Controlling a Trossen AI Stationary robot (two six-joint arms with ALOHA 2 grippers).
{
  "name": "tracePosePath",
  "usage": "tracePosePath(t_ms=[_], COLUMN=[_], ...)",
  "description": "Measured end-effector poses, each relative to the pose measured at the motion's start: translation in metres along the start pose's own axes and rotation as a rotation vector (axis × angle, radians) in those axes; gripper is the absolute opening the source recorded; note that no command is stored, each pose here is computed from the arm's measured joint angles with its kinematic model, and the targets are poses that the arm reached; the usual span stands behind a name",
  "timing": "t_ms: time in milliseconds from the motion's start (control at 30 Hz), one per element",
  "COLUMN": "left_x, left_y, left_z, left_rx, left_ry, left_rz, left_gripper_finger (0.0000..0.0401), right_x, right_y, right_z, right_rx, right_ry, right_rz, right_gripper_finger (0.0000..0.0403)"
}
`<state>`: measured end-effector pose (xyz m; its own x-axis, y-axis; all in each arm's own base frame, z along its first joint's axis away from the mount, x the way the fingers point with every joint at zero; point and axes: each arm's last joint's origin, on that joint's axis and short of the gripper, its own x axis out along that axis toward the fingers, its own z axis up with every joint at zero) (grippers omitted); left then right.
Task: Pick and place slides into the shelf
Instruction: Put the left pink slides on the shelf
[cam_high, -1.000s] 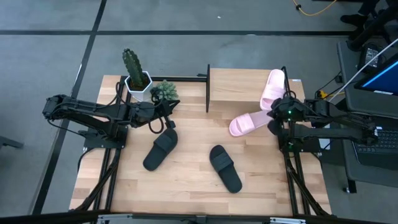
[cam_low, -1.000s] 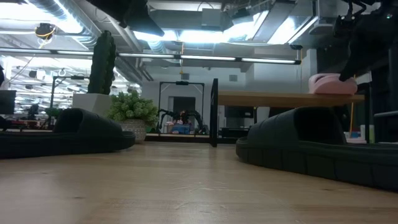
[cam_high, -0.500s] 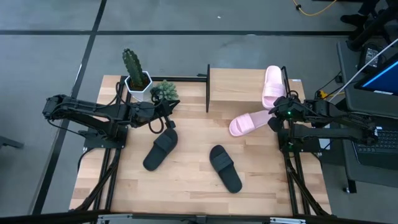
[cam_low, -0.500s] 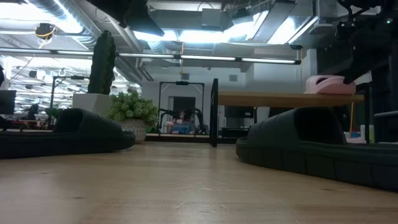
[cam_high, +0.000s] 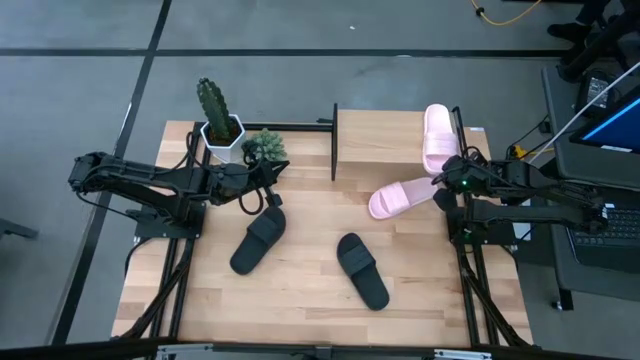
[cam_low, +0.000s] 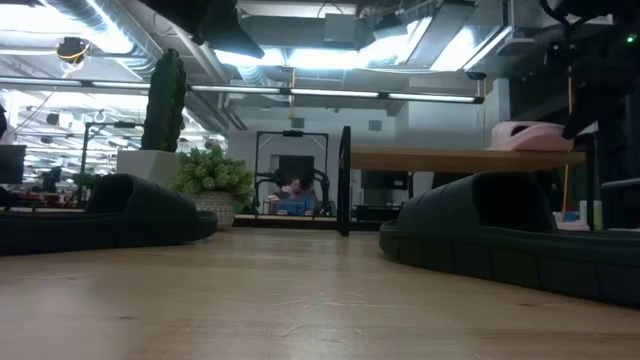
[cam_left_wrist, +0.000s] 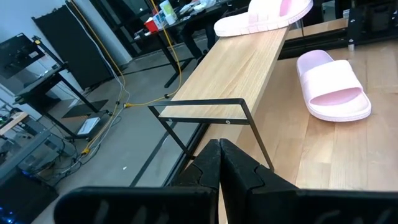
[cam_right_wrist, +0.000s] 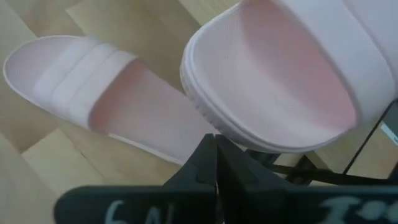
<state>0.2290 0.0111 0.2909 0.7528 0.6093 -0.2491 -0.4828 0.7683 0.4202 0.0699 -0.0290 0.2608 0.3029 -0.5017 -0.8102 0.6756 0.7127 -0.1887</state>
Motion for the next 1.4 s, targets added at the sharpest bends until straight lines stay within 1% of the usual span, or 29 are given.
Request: tracePosePath(t_ms=[133, 300, 400, 467, 567, 633, 700, 800, 900, 1000, 1267, 1400], left_x=[0.000, 0.000, 0.000, 0.000, 0.000, 0.000, 0.000, 0.000, 0.000, 0.000, 0.000, 0.000], left_y=[0.000, 0.000, 0.000, 0.000, 0.000, 0.000, 0.000, 0.000, 0.000, 0.000, 0.000, 0.000], left_z=[0.000, 0.000, 0.000, 0.000, 0.000, 0.000, 0.000, 0.000, -0.001, -0.002, -0.002, -0.002], left_rx=[0.000, 0.000, 0.000, 0.001, 0.002, 0.003, 0.009, 0.010, 0.013, 0.019, 0.022, 0.017], left_ry=[0.000, 0.000, 0.000, 0.000, 0.002, 0.002, 0.002, 0.002, 0.005, 0.013, 0.017, 0.017], left_rz=[0.000, 0.000, 0.000, 0.000, 0.000, 0.000, 0.000, 0.000, -0.001, -0.003, -0.004, -0.004], left_gripper_finger=[0.0000, 0.0000, 0.0000, 0.0000, 0.0000, 0.0000, 0.0000, 0.0000, 0.0000, 0.0000, 0.0000, 0.0000], right_x=[0.000, -0.003, -0.008, -0.011, -0.013, -0.014, -0.014, -0.018, -0.021, -0.017, 0.008, 0.008], right_y=[-0.001, -0.004, -0.006, -0.006, -0.003, 0.000, 0.003, 0.007, 0.010, 0.015, 0.025, 0.019], right_z=[-0.001, -0.002, -0.001, 0.001, 0.003, 0.007, 0.014, 0.029, 0.041, 0.050, 0.078, 0.099], right_rx=[-0.006, 0.019, 0.028, 0.035, 0.049, 0.065, 0.056, 0.023, -0.033, -0.082, -0.176, -0.151], right_ry=[0.011, 0.011, 0.007, 0.007, 0.015, -0.003, -0.068, -0.224, -0.350, -0.375, -0.301, -0.249], right_rz=[-0.009, -0.068, -0.069, -0.028, 0.072, 0.136, 0.181, 0.228, 0.246, 0.227, 0.124, 0.074], right_gripper_finger=[0.0000, 0.0000, 0.0000, 0.0000, 0.0000, 0.0000, 0.0000, 0.0000, 0.0000, 0.0000, 0.0000, 0.0000])
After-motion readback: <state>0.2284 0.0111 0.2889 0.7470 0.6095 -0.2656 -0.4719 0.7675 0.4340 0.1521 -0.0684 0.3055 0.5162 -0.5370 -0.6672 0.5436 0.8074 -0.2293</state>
